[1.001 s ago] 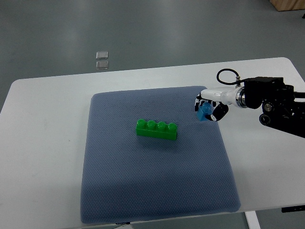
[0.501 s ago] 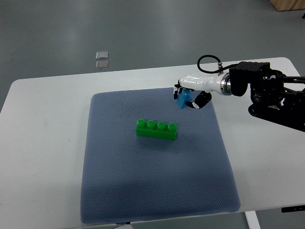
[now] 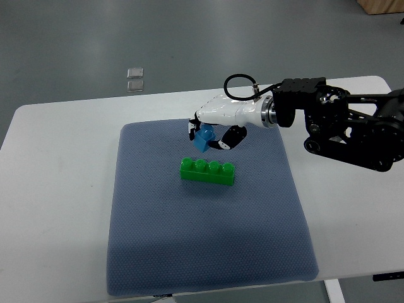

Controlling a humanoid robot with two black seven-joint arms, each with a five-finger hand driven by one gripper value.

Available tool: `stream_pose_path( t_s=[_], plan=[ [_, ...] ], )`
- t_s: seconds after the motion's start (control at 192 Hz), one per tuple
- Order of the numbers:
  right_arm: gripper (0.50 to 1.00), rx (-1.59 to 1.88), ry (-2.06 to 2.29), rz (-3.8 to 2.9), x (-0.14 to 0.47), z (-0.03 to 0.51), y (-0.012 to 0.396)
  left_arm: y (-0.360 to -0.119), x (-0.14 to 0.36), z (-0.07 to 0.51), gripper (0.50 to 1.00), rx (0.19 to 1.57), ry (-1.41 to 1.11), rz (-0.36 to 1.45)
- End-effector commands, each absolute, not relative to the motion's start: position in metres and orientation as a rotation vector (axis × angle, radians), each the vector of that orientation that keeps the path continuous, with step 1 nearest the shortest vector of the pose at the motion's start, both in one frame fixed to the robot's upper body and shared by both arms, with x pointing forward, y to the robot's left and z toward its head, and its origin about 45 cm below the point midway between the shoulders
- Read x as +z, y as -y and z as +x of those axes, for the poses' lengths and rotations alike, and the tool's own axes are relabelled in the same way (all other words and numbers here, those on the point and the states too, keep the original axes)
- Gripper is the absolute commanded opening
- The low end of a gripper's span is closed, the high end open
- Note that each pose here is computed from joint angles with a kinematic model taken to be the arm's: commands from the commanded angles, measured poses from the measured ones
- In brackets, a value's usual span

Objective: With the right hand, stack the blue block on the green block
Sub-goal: 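Lower the blue block onto the green block's studs and press down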

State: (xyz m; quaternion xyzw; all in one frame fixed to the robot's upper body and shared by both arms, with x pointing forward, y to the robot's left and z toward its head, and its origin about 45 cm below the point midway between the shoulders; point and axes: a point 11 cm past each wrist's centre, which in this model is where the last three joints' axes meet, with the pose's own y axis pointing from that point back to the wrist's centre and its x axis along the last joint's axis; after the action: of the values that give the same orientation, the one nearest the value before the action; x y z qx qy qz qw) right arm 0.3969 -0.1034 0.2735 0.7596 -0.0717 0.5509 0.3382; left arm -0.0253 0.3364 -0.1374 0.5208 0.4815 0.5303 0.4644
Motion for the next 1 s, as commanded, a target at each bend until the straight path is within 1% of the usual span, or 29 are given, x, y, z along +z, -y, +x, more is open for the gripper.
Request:
stream_pose_path(
  t_s=[0.0, 0.303, 0.443, 0.996],
  plan=[
    [0.564, 1.487, 0.121, 1.984, 0.271, 0.391, 0.098, -0.336, -0.137, -0.025, 1.0, 1.302, -1.183, 1.28],
    [0.574, 1.544, 0.016, 1.983, 0.262, 0.381, 0.098, -0.336, -0.137, -0.025, 1.0, 1.303, -1.182, 1.279],
    [0.576, 1.534, -0.009, 1.968, 0.25, 0.379, 0.104, -0.336, -0.137, -0.025, 1.0, 1.302, -1.183, 1.28],
    [0.58, 1.548, -0.004, 1.937, 0.239, 0.383, 0.111, -0.336, -0.137, -0.025, 1.0, 1.302, -1.183, 1.28]
  ],
)
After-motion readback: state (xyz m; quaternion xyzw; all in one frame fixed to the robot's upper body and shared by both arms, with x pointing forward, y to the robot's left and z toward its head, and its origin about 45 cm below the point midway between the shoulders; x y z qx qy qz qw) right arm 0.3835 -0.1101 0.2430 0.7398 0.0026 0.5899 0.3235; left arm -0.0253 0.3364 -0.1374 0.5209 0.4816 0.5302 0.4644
